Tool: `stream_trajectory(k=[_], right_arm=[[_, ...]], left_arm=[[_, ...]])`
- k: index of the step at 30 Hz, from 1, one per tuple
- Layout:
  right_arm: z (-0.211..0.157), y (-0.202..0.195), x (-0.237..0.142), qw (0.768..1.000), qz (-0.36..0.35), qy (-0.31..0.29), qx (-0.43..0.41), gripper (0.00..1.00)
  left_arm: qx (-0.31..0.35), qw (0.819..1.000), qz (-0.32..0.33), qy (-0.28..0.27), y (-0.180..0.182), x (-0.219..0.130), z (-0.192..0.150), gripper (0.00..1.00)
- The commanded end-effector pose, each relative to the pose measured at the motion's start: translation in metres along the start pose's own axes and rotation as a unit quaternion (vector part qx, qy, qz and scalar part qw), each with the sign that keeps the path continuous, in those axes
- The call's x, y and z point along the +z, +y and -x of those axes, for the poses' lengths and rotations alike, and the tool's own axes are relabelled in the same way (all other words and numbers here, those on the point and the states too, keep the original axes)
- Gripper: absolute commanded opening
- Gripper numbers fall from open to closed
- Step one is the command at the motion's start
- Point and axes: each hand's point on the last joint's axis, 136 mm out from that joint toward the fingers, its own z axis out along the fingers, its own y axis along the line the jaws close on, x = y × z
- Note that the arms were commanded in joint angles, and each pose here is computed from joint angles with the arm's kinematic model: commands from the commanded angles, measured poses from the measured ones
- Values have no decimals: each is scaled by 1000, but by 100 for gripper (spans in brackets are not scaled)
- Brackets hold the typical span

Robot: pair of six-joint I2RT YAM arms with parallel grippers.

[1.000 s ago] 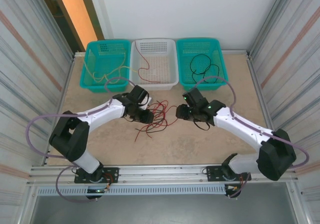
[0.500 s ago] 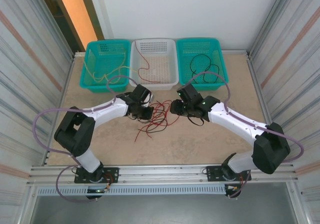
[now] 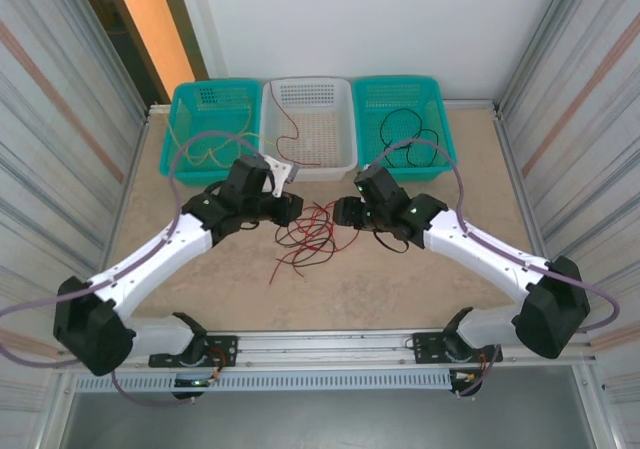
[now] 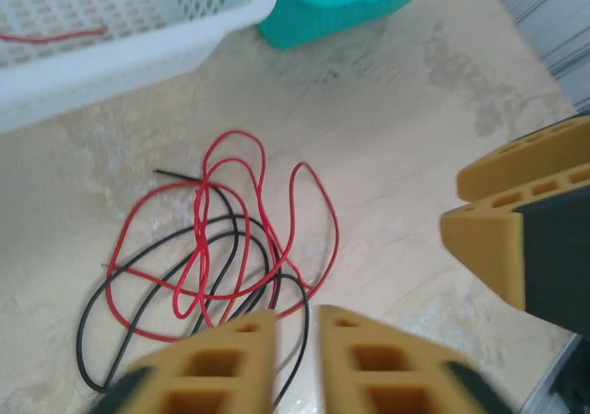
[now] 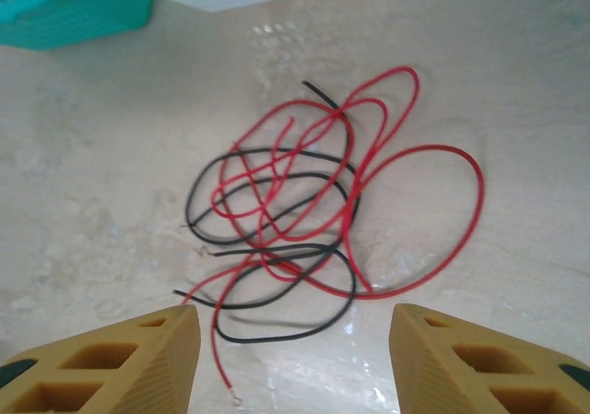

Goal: Untangle the cables

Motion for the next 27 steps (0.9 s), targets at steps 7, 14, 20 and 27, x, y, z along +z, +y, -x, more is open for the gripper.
stream_trajectory(k=[7,14,20,27], right_arm=[[16,3,-18,999,1,-40,-3,57],[11,-3,-21,999,-2,-42,3,57],[10,-4,-21,999,-2,-41,3,57],[8,-8,-21,999,-7,-40,-1,58]], left_arm=[[-63,992,33,109,34,56,-51,61],[-88,981,69,159,62,97,-76,49],[-99,977,85,169,74,116,-83,42],[-104,979,74,159,71,119,-76,18]])
